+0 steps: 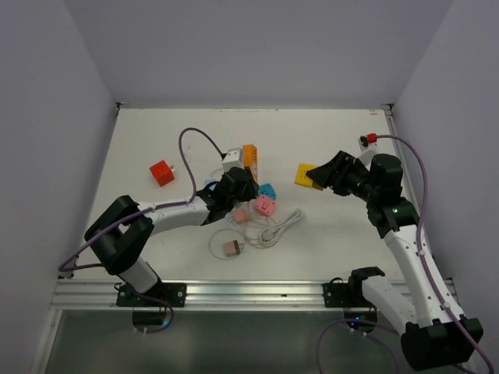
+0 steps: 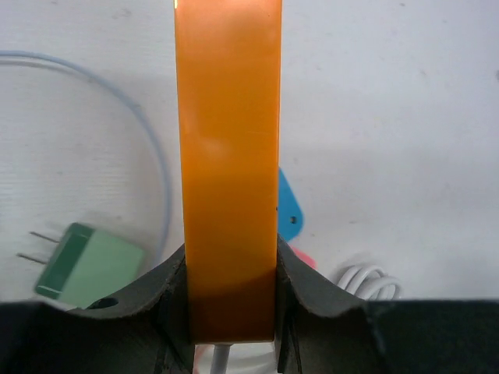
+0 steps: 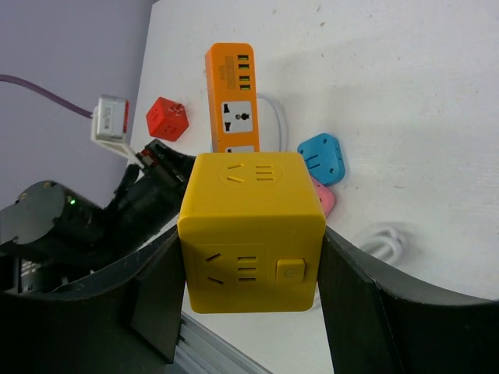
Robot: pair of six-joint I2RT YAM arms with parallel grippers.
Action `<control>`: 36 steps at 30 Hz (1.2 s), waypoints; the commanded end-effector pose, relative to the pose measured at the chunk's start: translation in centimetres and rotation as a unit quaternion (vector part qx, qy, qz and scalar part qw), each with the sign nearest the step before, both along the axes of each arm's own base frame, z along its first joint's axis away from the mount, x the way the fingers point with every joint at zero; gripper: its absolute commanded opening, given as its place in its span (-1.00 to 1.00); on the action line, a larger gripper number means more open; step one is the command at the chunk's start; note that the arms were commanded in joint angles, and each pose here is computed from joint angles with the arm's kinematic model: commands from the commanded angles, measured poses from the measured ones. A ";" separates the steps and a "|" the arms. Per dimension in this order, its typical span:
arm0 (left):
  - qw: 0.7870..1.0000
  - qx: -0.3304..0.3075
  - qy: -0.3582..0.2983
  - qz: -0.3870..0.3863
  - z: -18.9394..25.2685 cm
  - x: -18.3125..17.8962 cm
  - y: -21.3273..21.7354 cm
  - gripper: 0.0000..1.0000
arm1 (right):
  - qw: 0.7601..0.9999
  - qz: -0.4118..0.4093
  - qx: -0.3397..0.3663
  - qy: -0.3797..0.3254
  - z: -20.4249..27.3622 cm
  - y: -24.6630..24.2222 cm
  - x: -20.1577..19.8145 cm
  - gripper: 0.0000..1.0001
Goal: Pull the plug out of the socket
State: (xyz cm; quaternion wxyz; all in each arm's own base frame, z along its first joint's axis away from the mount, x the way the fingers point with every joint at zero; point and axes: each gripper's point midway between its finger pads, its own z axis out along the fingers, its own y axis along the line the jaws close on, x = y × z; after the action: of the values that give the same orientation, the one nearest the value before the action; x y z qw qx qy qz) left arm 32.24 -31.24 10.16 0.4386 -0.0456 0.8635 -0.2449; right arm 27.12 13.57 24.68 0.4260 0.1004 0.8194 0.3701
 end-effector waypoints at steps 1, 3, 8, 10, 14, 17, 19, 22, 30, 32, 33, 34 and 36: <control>0.998 0.023 -0.031 0.058 0.7 1.5 2.5 -1.00 | 0.999 0.012 -0.008 -0.052 3.7 0.0 -0.1 -1.00; 0.997 0.022 -0.044 0.057 1.5 1.8 2.5 -1.00 | 0.998 0.016 -0.006 -0.056 4.3 0.1 -0.2 -1.00; 0.996 -0.006 -0.084 0.020 4.9 1.9 0.9 -1.00 | 0.999 -0.008 -0.041 -0.033 2.7 -1.0 0.3 -1.00; 0.995 -0.027 -0.097 -0.010 6.5 1.6 -0.6 -1.00 | 0.998 -0.013 -0.052 -0.018 1.8 -1.3 0.2 -1.00; 0.987 -0.049 -0.114 -0.100 8.2 0.3 -5.1 -1.00 | 0.997 -0.028 -0.061 -0.028 2.7 -2.0 0.0 -1.00; 0.972 -0.084 -0.111 -0.188 8.9 -1.9 -10.1 -1.00 | 0.994 -0.060 -0.083 -0.050 4.3 -3.3 -0.1 -1.00; 0.958 -0.114 -0.117 -0.236 10.1 -3.4 -13.3 -1.00 | 0.990 -0.078 -0.097 -0.061 5.1 -4.2 -0.4 -1.00; 0.940 -0.127 -0.098 -0.300 8.8 -5.5 -17.2 -1.00 | 0.982 -0.122 -0.122 -0.070 6.2 -6.1 -0.9 -1.00; 0.934 -0.109 -0.029 -0.338 0.9 -6.5 -21.0 -0.83 | 0.976 -0.154 -0.138 -0.063 5.1 -7.3 -0.8 -1.00; 0.935 -0.100 -0.019 -0.339 -0.5 -6.5 -21.0 -0.71 | 0.978 -0.149 -0.135 -0.064 4.8 -7.1 -0.5 -1.00; 0.936 -0.095 -0.016 -0.338 -1.0 -6.5 -20.9 -0.62 | 0.979 -0.142 -0.134 -0.065 4.7 -6.8 -0.5 -1.00; 0.937 -0.090 -0.013 -0.337 -1.5 -6.5 -20.7 -0.56 | 0.979 -0.139 -0.134 -0.064 4.6 -6.7 -0.4 -1.00; 0.938 -0.080 -0.005 -0.336 -2.4 -6.6 -20.5 -0.33 | 0.981 -0.126 -0.135 -0.058 4.0 -6.3 -0.2 -1.00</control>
State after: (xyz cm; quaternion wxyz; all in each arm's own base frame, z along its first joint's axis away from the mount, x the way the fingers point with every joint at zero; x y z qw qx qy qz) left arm 24.42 -50.44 5.07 0.3005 0.2103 0.8287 -0.4228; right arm 26.14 6.81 27.91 0.5097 0.1400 0.8260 0.1957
